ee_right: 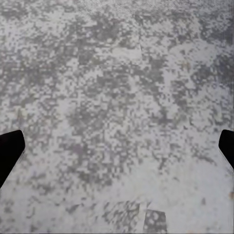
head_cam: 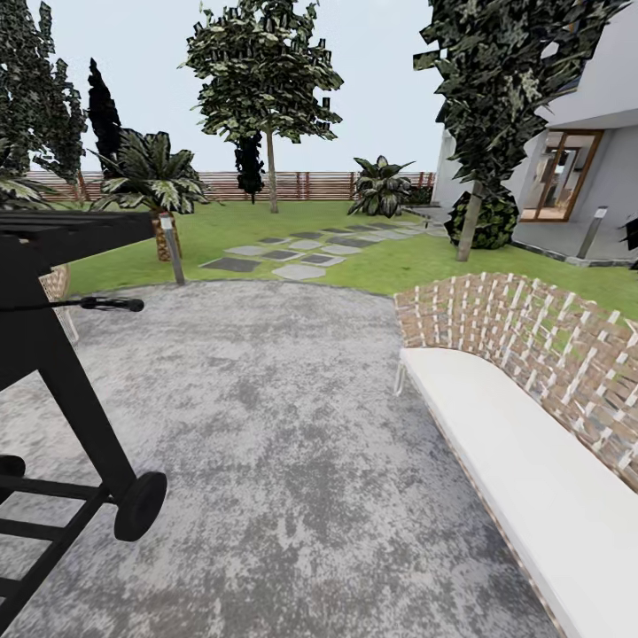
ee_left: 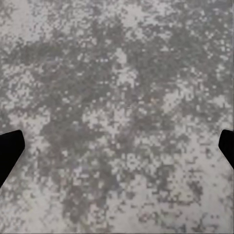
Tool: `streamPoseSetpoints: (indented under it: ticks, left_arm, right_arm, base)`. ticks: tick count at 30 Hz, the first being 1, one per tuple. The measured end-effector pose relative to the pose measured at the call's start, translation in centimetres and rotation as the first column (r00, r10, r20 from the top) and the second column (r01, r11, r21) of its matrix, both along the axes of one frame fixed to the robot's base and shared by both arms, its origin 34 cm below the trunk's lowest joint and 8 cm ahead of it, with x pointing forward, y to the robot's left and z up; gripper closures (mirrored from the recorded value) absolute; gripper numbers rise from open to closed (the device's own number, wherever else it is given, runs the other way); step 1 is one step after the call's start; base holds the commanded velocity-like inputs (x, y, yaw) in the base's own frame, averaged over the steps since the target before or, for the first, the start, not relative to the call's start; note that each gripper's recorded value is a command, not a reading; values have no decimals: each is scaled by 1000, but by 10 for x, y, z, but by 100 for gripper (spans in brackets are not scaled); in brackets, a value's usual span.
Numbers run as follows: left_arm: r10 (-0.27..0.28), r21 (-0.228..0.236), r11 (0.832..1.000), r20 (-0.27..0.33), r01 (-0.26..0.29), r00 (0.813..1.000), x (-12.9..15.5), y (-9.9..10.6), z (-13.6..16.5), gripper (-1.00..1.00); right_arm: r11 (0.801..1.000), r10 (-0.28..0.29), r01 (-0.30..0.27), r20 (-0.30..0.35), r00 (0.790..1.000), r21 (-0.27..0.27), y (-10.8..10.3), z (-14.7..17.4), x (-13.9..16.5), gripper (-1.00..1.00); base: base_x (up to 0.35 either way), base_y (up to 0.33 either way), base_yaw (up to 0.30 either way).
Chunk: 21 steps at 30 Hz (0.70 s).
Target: In the garden, pick up the pesticide atomizer on the floor and spray pesticide onto both trees until each tree trunk is fully covered.
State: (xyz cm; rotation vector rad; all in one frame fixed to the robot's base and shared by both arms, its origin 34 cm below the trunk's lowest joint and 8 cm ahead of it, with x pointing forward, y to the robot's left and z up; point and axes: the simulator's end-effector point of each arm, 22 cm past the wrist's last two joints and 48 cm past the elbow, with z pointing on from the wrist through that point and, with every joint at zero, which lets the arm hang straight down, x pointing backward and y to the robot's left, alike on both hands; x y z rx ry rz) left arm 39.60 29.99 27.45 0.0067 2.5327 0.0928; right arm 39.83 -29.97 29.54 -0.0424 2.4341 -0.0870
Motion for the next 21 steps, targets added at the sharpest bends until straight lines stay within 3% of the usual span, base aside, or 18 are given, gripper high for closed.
streamPoseSetpoints:
  ticks: [21]
  left_arm:
    - [0, 0, 1000, 0, 0, 1000, 0, 0, 0, -100]
  right_arm:
    - [1000, 3, -3, 2, 1000, 3, 1, 0, 1, -100]
  base:
    - [339, 0, 0]
